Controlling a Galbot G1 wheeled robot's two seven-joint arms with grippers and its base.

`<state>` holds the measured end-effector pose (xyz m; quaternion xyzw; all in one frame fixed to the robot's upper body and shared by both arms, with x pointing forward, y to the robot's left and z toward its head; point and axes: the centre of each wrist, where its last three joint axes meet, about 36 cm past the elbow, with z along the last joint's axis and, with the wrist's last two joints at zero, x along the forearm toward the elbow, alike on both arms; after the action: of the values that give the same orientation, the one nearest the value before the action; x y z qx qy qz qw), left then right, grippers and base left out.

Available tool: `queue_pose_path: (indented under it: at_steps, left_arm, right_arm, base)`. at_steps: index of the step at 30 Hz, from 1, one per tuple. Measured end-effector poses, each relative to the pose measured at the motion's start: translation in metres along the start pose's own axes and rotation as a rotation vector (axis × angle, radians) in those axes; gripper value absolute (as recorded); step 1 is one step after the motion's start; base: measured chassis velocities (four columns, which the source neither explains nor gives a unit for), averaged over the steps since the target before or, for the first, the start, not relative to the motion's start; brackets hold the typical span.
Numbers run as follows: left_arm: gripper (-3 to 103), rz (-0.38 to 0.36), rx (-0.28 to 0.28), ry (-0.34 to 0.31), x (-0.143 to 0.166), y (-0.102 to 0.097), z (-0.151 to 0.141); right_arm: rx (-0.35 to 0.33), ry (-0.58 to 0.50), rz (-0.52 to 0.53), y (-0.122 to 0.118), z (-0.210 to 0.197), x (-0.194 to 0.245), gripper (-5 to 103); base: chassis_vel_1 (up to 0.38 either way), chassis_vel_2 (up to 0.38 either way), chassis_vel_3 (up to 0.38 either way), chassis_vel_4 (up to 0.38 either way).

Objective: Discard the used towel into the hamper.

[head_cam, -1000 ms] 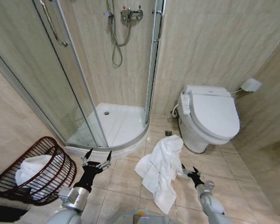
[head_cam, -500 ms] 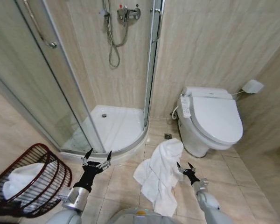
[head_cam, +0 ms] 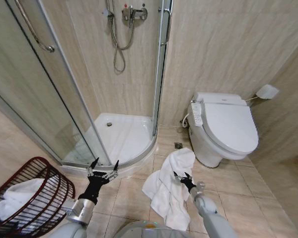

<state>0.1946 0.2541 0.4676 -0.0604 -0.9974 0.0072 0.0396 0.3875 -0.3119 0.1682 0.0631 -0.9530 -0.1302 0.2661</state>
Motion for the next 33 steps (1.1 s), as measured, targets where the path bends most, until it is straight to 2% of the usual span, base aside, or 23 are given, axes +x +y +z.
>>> queue_pose_path:
  at_steps: [4,5,7,10,20,27,33]
  left_arm:
    - [100,0.0,0.0,0.0,0.0,0.0,0.0]
    - [100,0.0,0.0,0.0,0.0,0.0,0.0]
    - [100,0.0,0.0,0.0,0.0,0.0,0.0]
    - [100,0.0,0.0,0.0,0.0,0.0,0.0]
    - [100,0.0,0.0,0.0,0.0,0.0,0.0]
    - [100,0.0,0.0,0.0,0.0,0.0,0.0]
    - [100,0.0,0.0,0.0,0.0,0.0,0.0]
  right_arm:
    - [-0.076,0.055,0.029,0.002,0.005,-0.019,100]
    - [-0.076,0.055,0.029,0.002,0.005,-0.019,100]
    - [-0.134,0.097,0.054,0.008,0.013,-0.031,100]
    - [-0.165,0.126,0.068,0.013,0.018,-0.041,100]
    - [-0.154,0.205,0.129,0.004,0.03,-0.05,101]
    - [-0.149,0.208,0.155,-0.007,0.033,-0.042,79]
    - [-0.149,0.2,0.166,-0.015,0.036,-0.036,66]
  base:
    - [0.0,0.0,0.0,0.0]
    - [0.0,0.0,0.0,0.0]
    - [0.0,0.0,0.0,0.0]
    - [0.0,0.0,0.0,0.0]
    - [0.0,0.0,0.0,0.0]
    - [0.0,0.0,0.0,0.0]
    - [0.0,0.0,0.0,0.0]
